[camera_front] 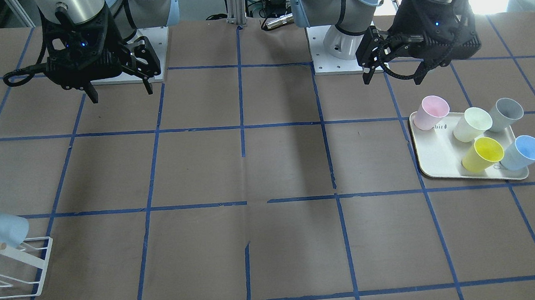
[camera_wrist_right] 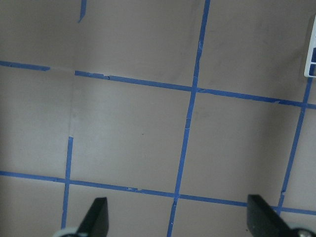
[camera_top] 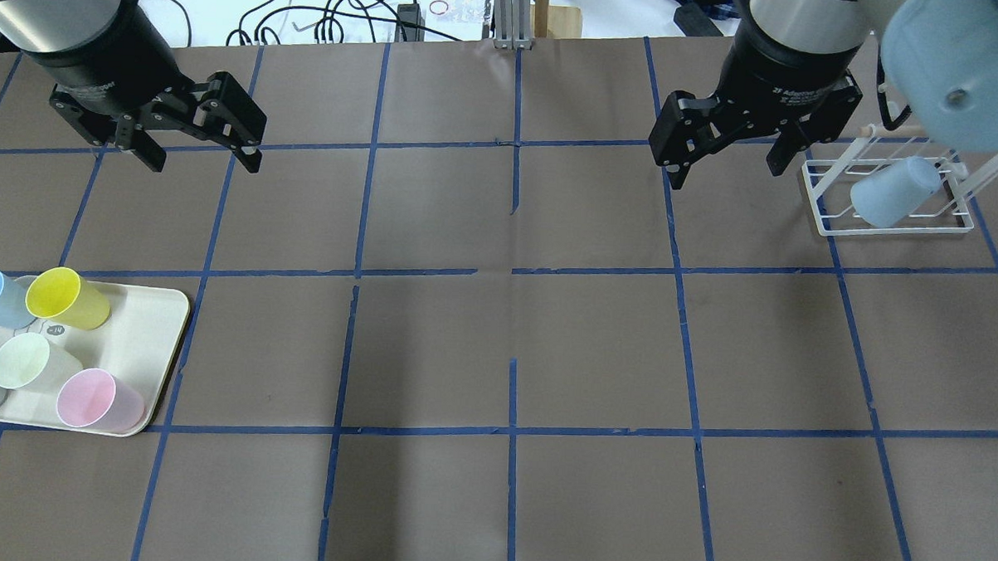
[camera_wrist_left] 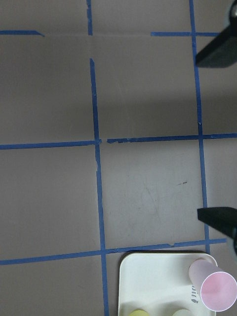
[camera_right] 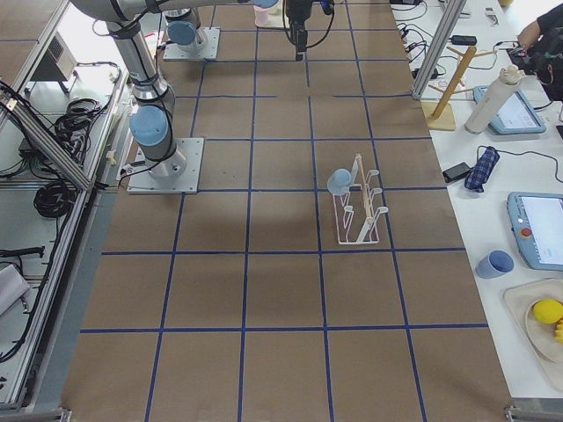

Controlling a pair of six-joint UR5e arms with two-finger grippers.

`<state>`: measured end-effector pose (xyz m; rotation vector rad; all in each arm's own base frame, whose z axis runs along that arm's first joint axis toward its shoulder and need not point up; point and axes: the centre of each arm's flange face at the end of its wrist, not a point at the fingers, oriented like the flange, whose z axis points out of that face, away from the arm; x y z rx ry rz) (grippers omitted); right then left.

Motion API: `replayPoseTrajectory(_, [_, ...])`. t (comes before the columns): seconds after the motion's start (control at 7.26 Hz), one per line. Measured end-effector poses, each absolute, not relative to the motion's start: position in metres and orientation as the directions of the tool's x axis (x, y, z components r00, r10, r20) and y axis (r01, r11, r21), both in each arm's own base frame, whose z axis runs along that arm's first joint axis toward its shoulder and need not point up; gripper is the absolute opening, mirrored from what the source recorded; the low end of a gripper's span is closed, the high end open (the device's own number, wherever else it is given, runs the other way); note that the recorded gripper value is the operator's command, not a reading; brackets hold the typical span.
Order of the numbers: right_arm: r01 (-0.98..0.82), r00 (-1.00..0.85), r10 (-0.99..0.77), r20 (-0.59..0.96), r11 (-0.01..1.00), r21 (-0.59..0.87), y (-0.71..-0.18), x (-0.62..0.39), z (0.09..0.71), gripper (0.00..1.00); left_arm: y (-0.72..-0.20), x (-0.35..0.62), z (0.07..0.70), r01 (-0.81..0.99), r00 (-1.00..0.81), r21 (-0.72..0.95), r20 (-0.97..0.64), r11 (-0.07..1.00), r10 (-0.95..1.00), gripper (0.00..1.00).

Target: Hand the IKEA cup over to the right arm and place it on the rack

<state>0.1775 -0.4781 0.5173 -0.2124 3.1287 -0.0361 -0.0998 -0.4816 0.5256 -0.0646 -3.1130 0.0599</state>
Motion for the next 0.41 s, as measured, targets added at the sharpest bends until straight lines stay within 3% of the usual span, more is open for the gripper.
replayPoseTrajectory(0.41, [-0.098,-0.995,-0.099,-0.03,0.995,-0.036,-0.4798,0.1799,0.5174,1.0,-0.4822,-0.0997,0.5256,0.04,-0.999,-0.04,0.027,0.998,0.041,1.0])
